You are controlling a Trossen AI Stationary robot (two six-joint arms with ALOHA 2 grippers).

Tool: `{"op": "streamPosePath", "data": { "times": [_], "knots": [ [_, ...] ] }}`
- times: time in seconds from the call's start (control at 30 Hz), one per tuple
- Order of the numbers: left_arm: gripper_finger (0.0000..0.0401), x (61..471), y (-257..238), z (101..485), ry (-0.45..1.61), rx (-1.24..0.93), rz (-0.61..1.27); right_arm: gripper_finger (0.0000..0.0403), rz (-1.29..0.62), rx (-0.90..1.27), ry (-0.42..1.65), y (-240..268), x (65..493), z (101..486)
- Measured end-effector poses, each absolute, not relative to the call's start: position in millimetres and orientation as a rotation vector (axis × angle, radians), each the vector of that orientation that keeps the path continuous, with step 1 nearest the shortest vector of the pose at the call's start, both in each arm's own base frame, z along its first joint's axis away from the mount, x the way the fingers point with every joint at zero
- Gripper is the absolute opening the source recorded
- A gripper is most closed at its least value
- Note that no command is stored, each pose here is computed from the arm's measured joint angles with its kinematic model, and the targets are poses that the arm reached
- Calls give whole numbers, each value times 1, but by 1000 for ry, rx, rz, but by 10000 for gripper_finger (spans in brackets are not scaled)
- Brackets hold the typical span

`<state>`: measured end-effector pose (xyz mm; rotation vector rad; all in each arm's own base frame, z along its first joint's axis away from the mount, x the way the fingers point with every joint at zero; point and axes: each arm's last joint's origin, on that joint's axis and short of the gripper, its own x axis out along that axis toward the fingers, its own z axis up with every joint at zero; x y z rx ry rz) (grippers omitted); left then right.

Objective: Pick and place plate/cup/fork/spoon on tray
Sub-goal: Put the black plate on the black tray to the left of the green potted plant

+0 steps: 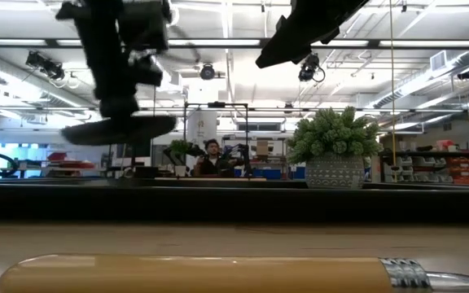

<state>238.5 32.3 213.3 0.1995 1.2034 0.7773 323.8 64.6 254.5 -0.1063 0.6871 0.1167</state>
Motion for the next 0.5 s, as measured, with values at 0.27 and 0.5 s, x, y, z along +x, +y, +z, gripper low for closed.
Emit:
{"op": "streamPosePath", "data": {
  "times": [0.27, 0.5],
  "knots": [
    [10, 271, -46, 227, 899, 239, 224, 135, 115, -129, 711, 61, 300, 275],
    [10, 282, -103, 242, 736, 183, 140, 130, 135, -48, 622, 74, 270, 308]
  ]
}}
